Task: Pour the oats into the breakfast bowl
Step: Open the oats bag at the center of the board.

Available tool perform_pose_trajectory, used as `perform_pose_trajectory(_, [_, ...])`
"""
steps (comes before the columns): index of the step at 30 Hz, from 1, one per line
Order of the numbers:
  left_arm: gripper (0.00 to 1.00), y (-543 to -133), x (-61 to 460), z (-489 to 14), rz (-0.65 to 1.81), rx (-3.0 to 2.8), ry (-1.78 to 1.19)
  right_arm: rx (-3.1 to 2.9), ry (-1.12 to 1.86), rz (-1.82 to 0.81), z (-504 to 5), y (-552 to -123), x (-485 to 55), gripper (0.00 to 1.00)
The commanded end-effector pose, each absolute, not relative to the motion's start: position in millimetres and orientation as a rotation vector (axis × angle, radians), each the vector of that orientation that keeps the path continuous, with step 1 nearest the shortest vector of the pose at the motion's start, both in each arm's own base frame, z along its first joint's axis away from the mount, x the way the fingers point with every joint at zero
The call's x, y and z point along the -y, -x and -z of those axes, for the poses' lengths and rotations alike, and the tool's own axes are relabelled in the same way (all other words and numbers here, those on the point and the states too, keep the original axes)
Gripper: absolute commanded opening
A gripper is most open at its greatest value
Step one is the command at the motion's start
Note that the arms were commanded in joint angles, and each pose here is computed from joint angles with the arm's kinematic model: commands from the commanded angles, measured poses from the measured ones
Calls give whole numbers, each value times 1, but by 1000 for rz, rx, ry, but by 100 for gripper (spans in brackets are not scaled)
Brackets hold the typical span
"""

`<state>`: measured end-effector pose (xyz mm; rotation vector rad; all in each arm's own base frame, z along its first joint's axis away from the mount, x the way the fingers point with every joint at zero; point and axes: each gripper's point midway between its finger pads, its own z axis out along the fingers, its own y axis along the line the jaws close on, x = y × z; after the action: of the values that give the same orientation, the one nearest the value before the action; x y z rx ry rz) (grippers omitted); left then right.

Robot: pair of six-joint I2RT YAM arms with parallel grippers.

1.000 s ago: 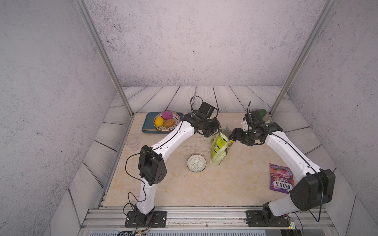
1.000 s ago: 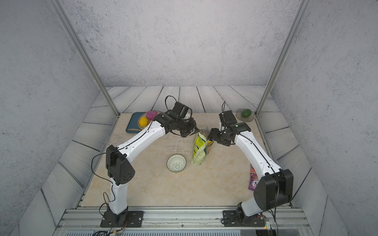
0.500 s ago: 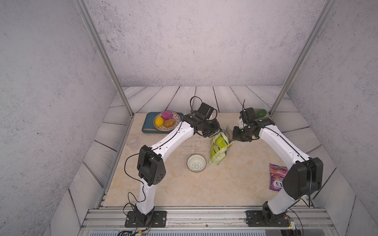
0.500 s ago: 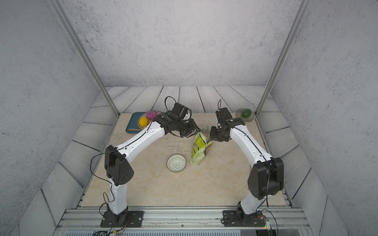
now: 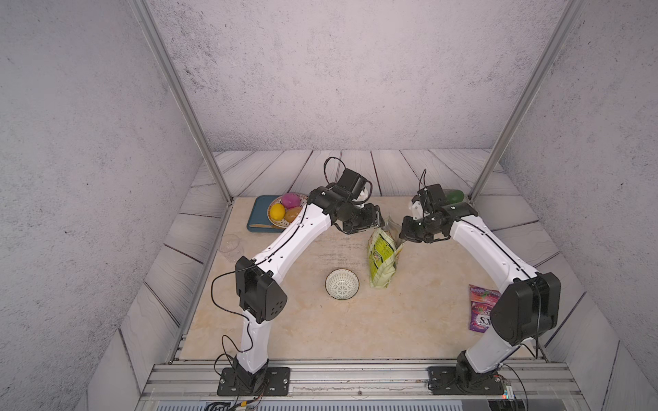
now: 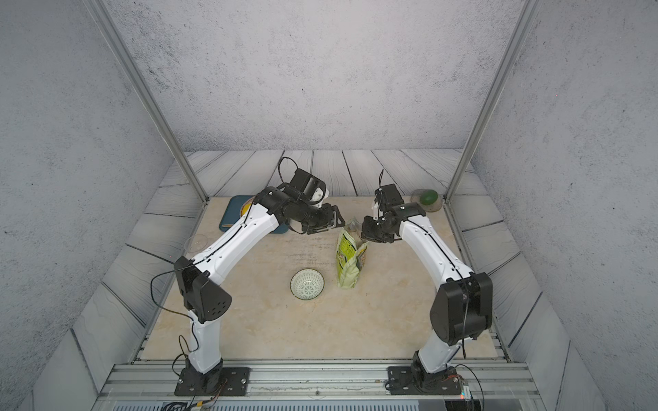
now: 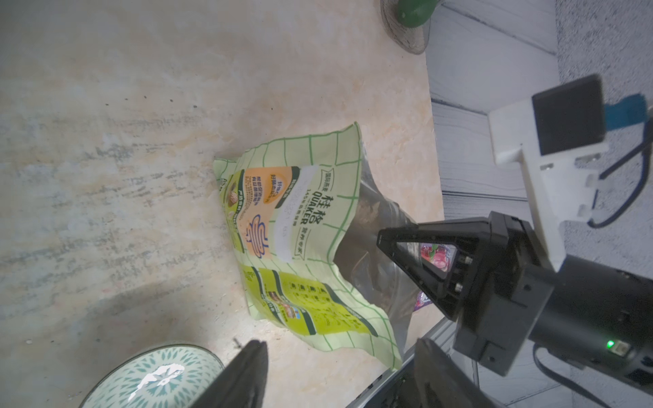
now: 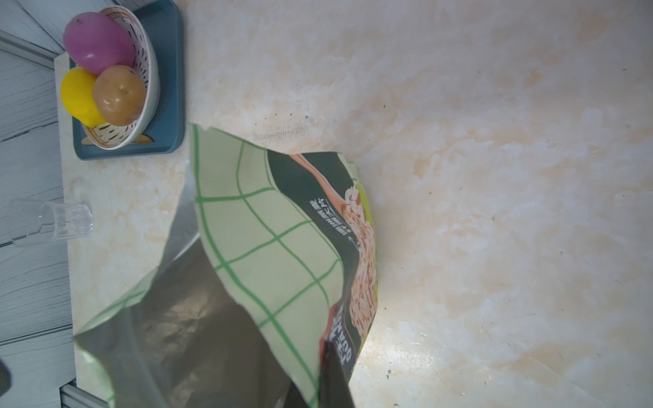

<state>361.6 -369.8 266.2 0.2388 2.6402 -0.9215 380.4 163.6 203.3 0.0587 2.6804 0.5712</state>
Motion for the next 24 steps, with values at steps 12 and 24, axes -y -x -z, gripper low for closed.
perform_pose_trajectory(12, [54,-377,361,-214,702,-2800,-178,-2517,93,-785,-250,-395,-194,0])
perform_pose_trajectory(24, [7,-372,356,-196,649,-2869,-89,-2422,116,-666,-251,-423,-185,0])
